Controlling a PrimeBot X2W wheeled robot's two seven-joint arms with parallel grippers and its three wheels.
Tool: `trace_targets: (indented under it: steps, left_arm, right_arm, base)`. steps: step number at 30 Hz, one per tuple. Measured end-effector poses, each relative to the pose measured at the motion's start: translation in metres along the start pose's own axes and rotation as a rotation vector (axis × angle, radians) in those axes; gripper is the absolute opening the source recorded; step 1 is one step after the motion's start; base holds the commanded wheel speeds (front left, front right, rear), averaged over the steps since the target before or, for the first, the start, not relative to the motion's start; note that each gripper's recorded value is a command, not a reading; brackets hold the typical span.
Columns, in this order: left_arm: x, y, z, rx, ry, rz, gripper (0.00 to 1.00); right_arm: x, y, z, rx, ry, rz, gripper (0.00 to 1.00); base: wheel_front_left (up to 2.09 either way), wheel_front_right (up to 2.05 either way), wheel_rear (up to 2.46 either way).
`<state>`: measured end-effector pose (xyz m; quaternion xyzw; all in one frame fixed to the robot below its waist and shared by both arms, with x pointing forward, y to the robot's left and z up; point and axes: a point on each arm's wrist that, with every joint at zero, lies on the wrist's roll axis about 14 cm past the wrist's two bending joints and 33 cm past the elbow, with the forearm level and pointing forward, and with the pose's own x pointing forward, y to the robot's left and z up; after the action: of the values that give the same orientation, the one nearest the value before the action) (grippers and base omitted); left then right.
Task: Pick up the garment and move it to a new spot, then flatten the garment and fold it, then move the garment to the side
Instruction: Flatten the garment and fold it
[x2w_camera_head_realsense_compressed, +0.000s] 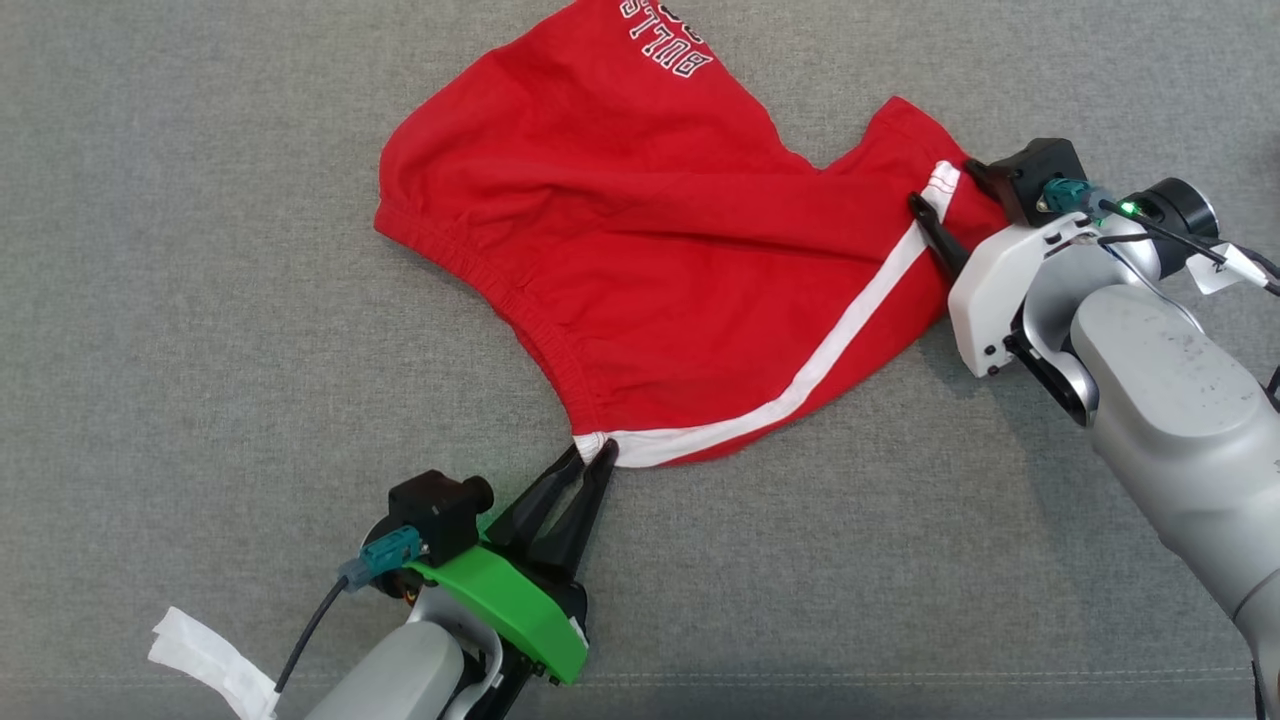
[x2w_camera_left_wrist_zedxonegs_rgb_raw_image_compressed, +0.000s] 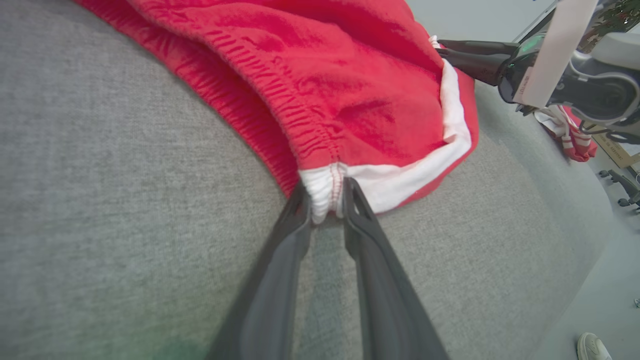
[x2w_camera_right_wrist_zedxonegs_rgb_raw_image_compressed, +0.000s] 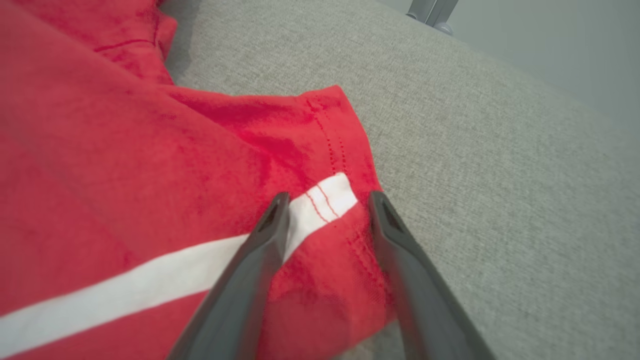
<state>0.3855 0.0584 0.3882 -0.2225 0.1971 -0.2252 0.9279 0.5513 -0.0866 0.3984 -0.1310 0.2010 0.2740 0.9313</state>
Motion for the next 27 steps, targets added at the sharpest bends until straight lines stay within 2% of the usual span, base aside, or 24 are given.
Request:
trace_targets:
  steps: [4, 10, 15, 17, 19, 23, 27]
  left_arm:
    - [-0.001, 0.0006, -0.0002, -0.003, 0.0, 0.004, 0.22]
    - [-0.0011, 0.0005, 0.0005, -0.005, -0.002, 0.005, 0.16]
    - [0.0, -0.0011, 0.0014, -0.004, -0.005, -0.001, 0.06]
    - [0.0004, -0.0017, 0.0017, -0.004, -0.005, -0.004, 0.0]
    - [0.0007, -0.0024, 0.0022, -0.003, -0.006, -0.006, 0.0]
    - [0.0009, -0.0029, 0.0029, -0.001, -0.008, -0.009, 0.0]
    - [0.0011, -0.0036, 0.0026, 0.0, -0.006, -0.012, 0.0]
  right_arm:
    - [0.0009, 0.0037, 0.0007, -0.009, -0.002, 0.011, 0.44]
    - [-0.0009, 0.0018, 0.0005, -0.016, -0.002, 0.009, 0.39]
    - [-0.0031, -0.0011, 0.0007, -0.011, -0.005, 0.001, 0.36]
    - [-0.0038, -0.0022, 0.0011, -0.01, -0.01, -0.002, 0.31]
    - [-0.0044, -0.003, 0.0012, -0.009, -0.011, -0.005, 0.24]
    - [-0.0055, -0.0043, 0.0017, -0.005, -0.017, -0.011, 0.02]
    - [-0.0064, -0.0055, 0.0034, -0.002, -0.03, -0.015, 0.0]
  base:
    - [0.0, 0.0, 0.0]
    - [0.0, 0.0, 0.0]
    - [0.0, 0.0, 0.0]
    - [0.0, 0.0, 0.0]
    - [0.0, 0.0, 0.0]
    - [0.0, 0.0, 0.0]
    - [0.0, 0.0, 0.0]
